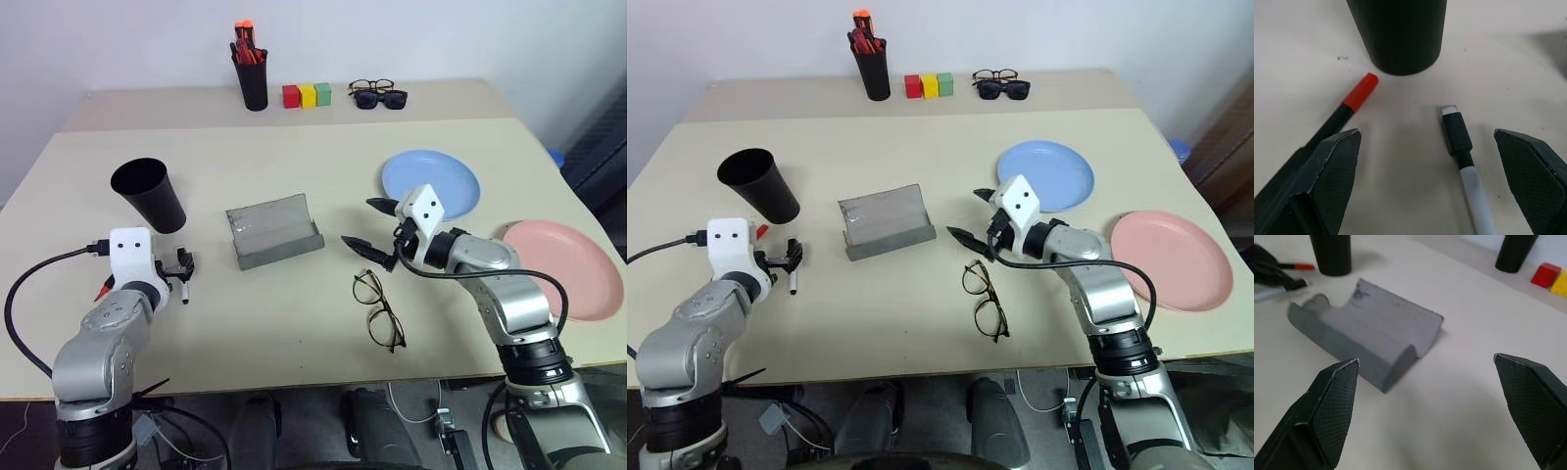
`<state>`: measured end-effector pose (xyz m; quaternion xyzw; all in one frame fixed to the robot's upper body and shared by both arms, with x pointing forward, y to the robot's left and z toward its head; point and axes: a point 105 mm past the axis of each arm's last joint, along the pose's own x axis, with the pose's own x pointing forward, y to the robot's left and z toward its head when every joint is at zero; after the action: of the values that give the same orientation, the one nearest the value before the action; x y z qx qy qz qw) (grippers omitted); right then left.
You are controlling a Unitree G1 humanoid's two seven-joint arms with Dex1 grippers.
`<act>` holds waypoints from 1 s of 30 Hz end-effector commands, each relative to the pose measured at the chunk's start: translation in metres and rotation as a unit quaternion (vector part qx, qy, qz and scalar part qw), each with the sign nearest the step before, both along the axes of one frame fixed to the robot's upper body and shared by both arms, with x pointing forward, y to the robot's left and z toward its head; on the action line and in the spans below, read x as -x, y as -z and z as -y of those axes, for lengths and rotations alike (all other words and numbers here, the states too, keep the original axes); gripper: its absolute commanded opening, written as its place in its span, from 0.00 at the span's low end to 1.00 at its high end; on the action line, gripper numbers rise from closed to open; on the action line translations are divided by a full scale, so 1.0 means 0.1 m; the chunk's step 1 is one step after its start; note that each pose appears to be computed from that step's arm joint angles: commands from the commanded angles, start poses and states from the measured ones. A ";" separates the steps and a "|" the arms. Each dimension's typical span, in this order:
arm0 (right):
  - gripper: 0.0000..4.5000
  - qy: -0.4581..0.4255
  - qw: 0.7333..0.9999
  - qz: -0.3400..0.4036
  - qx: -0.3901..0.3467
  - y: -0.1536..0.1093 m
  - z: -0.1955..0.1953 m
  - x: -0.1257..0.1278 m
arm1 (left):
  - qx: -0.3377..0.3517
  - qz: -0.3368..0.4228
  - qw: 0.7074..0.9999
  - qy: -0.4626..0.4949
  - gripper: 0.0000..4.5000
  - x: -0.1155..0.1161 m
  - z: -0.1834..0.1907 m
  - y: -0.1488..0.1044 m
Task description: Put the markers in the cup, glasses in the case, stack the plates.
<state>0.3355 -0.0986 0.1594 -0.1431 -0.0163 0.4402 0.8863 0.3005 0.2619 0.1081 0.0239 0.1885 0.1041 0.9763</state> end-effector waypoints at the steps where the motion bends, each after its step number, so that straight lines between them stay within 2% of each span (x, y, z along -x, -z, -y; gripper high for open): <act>1: 1.00 -0.029 0.999 0.034 -0.010 -0.16 -0.19 0.03 | -0.009 -0.009 1.000 -0.025 0.99 -0.02 -0.02 -0.07; 5: 1.00 -0.037 0.999 0.034 -0.017 -0.17 -0.28 0.05 | -0.005 -0.042 0.998 -0.035 0.99 -0.07 -0.01 -0.02; 13: 1.00 -0.057 0.998 0.032 -0.025 -0.15 -0.40 0.09 | 0.041 -0.098 0.994 0.002 0.99 -0.19 0.28 0.10; 16: 1.00 -0.063 0.997 0.033 -0.027 -0.15 -0.43 0.12 | 0.072 -0.092 0.993 0.007 0.81 -0.22 0.35 0.10; 23: 1.00 -0.064 0.997 0.031 -0.028 -0.13 -0.44 0.15 | 0.081 -0.086 0.993 -0.006 0.02 -0.22 0.26 0.08; 26: 1.00 -0.065 0.997 0.031 -0.028 -0.13 -0.45 0.16 | 0.063 -0.061 0.996 0.033 0.01 -0.24 0.32 -0.03; 29: 1.00 -0.067 0.997 0.031 -0.028 -0.14 -0.45 0.16 | 0.047 0.069 0.981 0.178 0.01 -0.22 0.62 -0.56; 30: 1.00 -0.067 0.997 0.031 -0.029 -0.14 -0.45 0.16 | 0.039 0.092 0.973 0.209 0.01 -0.19 0.69 -0.65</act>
<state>0.3250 -0.0584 0.1569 -0.1261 -0.0306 0.4868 0.8638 0.3220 0.2145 0.1328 -0.0109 0.1876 -0.0353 0.9815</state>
